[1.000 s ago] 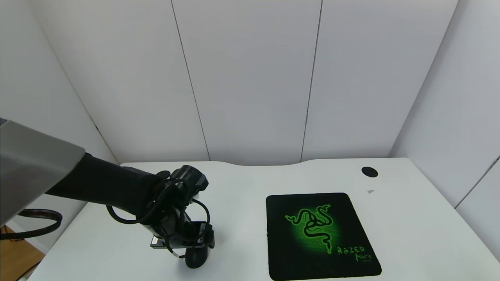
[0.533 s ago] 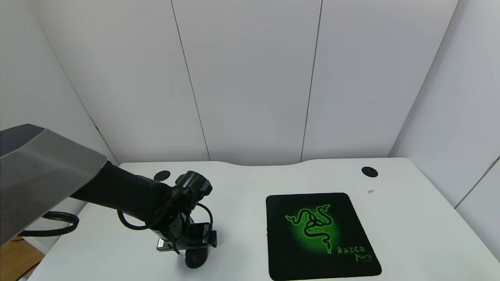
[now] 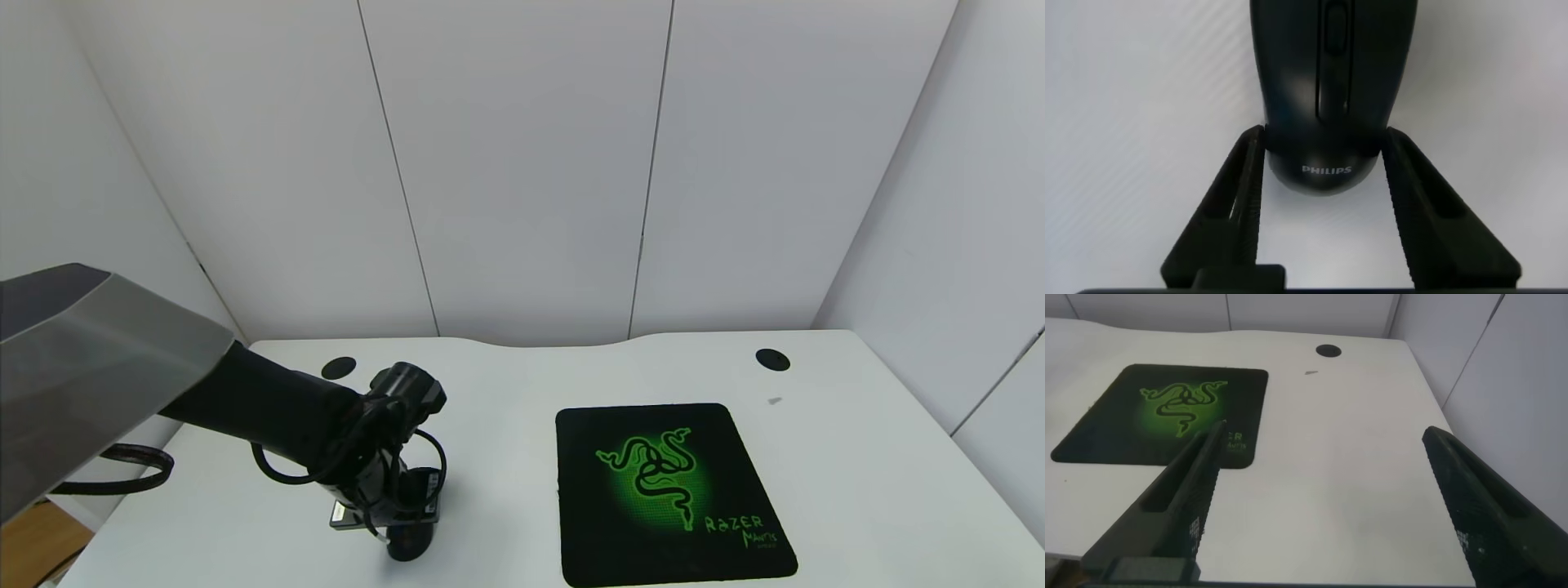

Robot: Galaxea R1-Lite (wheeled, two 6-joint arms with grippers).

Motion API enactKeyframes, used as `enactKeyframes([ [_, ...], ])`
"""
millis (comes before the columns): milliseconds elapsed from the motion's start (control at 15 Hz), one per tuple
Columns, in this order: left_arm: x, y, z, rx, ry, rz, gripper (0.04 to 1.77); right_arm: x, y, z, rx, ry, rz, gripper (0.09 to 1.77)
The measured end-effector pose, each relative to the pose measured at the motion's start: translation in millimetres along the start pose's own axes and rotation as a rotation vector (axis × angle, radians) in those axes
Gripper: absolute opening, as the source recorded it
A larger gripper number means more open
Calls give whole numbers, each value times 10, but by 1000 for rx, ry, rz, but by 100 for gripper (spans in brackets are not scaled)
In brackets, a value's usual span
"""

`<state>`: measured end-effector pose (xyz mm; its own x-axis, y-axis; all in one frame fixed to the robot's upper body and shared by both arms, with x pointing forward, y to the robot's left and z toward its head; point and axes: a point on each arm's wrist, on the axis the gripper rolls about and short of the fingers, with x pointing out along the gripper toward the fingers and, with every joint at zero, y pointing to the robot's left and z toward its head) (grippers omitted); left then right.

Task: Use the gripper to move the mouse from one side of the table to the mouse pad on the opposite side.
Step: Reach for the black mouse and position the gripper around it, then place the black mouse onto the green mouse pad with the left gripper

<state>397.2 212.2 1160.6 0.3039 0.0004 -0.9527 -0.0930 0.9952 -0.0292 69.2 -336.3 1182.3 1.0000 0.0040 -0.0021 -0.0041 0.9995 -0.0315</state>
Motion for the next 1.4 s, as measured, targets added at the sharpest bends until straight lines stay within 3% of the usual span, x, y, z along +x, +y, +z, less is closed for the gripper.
enactKeyframes([
  [800, -16, -6, 6, -9, 2, -2, 91, 0, 0, 0, 0, 0, 0, 171],
  [933, -98, -22, 24, -31, -9, -3, 91, 0, 0, 0, 0, 0, -1, 171],
  [1200, -418, -78, 24, -57, 71, 26, 90, 0, 0, 0, 0, 0, 0, 171],
  [1400, -641, -274, 64, -89, 33, -10, 90, 0, 0, 0, 0, 0, 0, 171],
])
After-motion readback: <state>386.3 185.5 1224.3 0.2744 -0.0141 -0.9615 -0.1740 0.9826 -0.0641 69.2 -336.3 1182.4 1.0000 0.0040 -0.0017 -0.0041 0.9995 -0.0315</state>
